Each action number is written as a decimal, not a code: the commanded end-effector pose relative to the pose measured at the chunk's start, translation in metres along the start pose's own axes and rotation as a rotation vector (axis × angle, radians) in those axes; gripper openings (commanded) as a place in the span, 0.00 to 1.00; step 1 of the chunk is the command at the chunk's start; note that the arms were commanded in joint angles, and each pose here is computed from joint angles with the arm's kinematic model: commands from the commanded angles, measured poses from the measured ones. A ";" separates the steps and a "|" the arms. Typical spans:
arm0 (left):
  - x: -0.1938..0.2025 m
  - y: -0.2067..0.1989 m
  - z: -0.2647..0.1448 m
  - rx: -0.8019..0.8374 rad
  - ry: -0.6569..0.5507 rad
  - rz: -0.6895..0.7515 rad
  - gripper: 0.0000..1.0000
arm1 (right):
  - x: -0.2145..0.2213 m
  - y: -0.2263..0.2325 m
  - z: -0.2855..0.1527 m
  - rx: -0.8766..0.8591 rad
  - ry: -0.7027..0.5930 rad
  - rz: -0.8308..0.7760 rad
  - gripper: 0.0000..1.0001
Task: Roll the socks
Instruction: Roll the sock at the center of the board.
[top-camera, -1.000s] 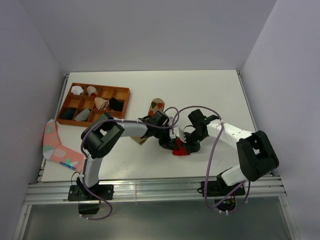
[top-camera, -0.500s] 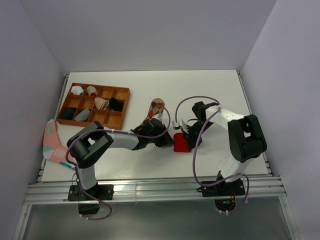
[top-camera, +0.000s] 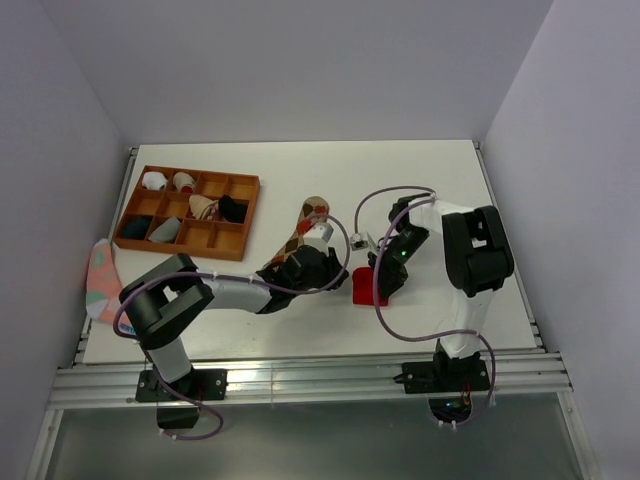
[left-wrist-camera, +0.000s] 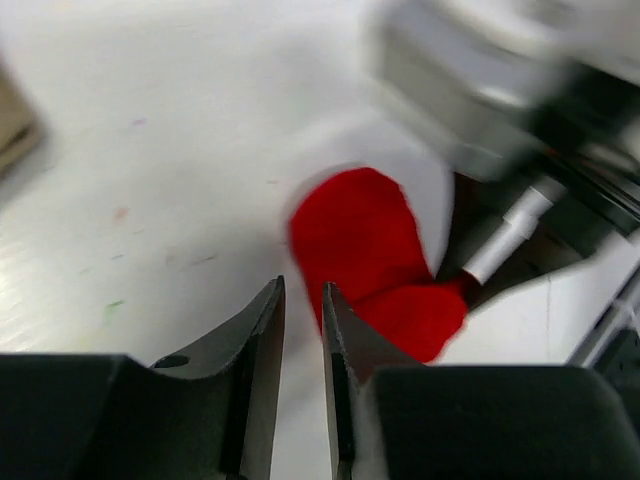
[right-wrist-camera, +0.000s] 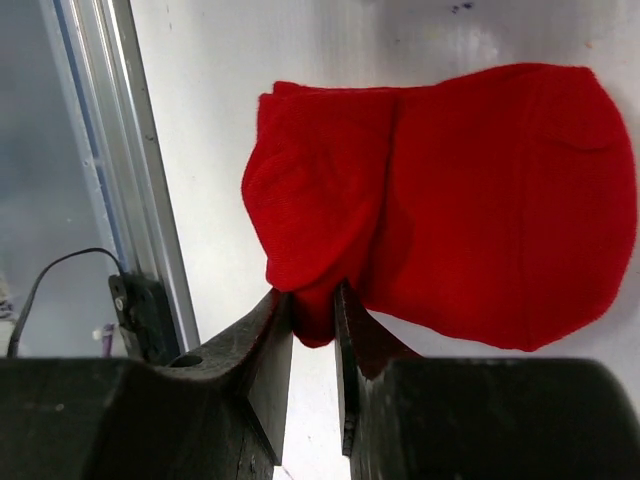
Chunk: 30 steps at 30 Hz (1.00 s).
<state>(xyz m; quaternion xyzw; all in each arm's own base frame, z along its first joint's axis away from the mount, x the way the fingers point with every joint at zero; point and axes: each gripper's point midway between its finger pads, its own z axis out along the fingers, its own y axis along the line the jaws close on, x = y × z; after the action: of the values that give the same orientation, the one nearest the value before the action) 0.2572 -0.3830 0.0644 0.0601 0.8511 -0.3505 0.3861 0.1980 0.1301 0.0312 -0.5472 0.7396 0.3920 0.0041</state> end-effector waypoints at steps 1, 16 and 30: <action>-0.020 -0.052 -0.005 0.200 -0.076 0.194 0.27 | 0.000 -0.009 -0.007 0.000 0.016 0.053 0.19; 0.030 -0.081 0.012 0.441 0.120 0.367 0.43 | 0.003 -0.027 -0.009 0.003 0.045 0.162 0.18; 0.061 -0.068 0.025 0.432 0.209 0.341 0.43 | 0.003 -0.034 -0.008 0.011 0.052 0.192 0.18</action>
<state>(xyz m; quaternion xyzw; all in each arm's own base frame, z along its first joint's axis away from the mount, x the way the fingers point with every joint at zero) 0.2113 -0.4493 0.0451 0.3017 0.7817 -0.4292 0.3373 0.2122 0.1256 0.0250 -0.4735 0.7852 0.3944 -0.0604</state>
